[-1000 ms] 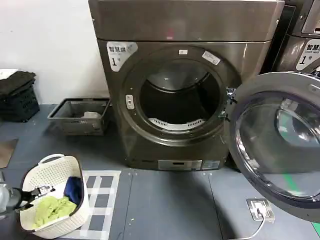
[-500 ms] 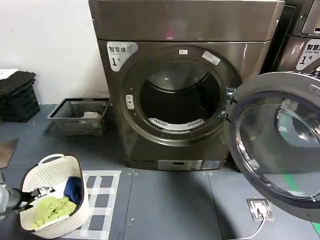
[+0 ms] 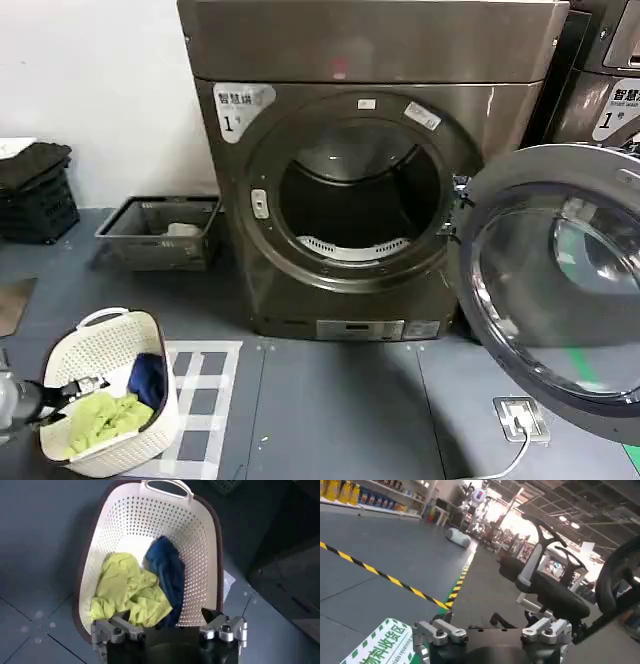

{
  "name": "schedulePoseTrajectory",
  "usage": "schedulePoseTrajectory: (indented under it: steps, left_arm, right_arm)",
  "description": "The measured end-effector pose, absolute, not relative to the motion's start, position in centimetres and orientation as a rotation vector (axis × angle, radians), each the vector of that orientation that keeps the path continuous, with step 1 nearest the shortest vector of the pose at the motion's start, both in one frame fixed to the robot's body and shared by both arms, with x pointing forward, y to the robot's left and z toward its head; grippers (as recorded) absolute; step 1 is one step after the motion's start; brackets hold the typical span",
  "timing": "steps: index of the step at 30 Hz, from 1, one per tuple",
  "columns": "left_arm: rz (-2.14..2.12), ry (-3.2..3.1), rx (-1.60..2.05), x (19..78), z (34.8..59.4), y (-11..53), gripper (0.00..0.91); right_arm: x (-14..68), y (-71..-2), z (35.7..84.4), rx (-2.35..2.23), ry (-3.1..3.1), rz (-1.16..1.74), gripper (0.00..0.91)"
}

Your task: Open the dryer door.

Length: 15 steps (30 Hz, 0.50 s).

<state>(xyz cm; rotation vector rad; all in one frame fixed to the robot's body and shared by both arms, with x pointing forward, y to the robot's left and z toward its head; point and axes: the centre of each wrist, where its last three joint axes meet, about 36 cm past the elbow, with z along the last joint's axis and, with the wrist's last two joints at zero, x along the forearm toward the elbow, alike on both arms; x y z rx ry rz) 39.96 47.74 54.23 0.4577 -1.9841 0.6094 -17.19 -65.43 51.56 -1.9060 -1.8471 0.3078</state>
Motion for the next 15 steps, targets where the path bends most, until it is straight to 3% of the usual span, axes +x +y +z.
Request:
schedulePoseTrajectory:
  steps: [15]
  left_arm:
    - [0.608,-1.983,0.463,39.95,54.18,47.90,0.907]
  right_arm:
    - [-17.34,-65.47,51.44,-1.905,-1.838,0.304,0.907]
